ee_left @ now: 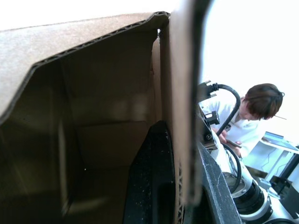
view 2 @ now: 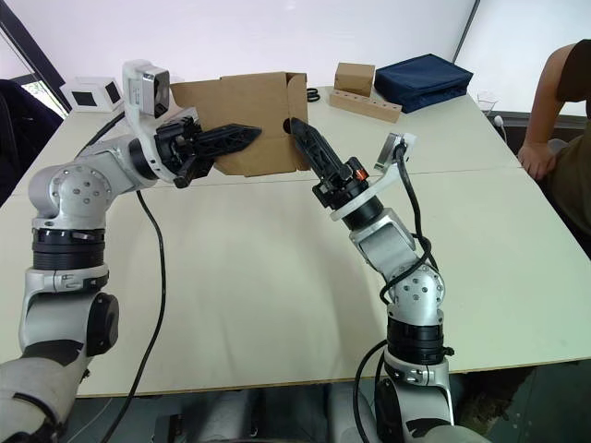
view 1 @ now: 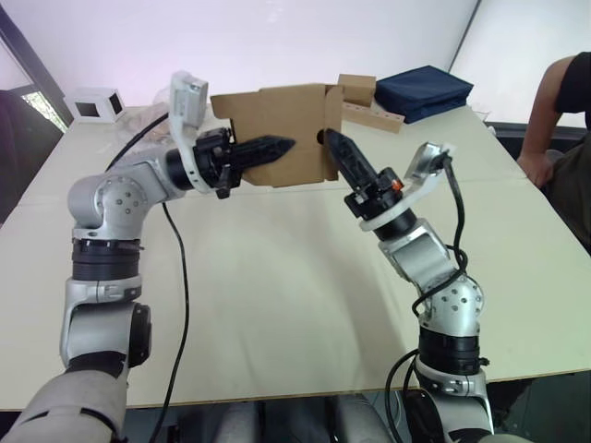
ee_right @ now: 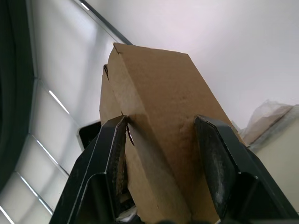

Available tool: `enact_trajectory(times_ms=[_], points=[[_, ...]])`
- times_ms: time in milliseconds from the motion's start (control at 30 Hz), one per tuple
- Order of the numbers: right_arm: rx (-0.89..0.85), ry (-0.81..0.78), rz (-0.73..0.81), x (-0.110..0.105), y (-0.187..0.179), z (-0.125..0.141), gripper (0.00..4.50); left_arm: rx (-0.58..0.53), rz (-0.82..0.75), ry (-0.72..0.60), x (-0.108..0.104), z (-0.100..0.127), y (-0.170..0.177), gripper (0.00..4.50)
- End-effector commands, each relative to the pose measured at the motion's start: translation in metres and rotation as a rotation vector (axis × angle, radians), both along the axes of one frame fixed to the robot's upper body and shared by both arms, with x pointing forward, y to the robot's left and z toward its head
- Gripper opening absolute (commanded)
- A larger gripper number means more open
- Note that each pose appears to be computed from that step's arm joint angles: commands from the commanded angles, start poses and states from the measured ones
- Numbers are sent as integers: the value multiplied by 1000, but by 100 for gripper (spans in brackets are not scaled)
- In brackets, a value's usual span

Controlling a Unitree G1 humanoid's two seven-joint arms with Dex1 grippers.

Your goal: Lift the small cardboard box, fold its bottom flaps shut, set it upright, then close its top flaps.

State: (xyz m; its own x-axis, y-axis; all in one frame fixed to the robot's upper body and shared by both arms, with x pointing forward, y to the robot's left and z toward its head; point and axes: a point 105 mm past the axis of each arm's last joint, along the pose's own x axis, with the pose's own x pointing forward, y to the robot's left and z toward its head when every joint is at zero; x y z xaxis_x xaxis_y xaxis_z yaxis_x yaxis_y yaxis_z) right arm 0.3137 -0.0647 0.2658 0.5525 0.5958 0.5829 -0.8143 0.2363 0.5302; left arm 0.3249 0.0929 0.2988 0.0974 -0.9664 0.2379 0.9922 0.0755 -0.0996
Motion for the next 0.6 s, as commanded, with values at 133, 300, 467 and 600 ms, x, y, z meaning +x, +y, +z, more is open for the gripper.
enact_trajectory(times_ms=[133, 300, 467, 600], points=[[-18, -47, -41, 0, 1, 9, 233, -23, -19, -55, -7, 13, -1, 0], [-4, -46, -49, 2, -4, 9, 233, -28, -16, -53, -7, 14, 3, 0], [10, -82, -17, -4, 2, 16, 233, -23, -12, -50, -7, 13, 1, 0], [39, -110, 29, -13, 10, 24, 233, -22, -9, -46, -5, 11, -1, 0]])
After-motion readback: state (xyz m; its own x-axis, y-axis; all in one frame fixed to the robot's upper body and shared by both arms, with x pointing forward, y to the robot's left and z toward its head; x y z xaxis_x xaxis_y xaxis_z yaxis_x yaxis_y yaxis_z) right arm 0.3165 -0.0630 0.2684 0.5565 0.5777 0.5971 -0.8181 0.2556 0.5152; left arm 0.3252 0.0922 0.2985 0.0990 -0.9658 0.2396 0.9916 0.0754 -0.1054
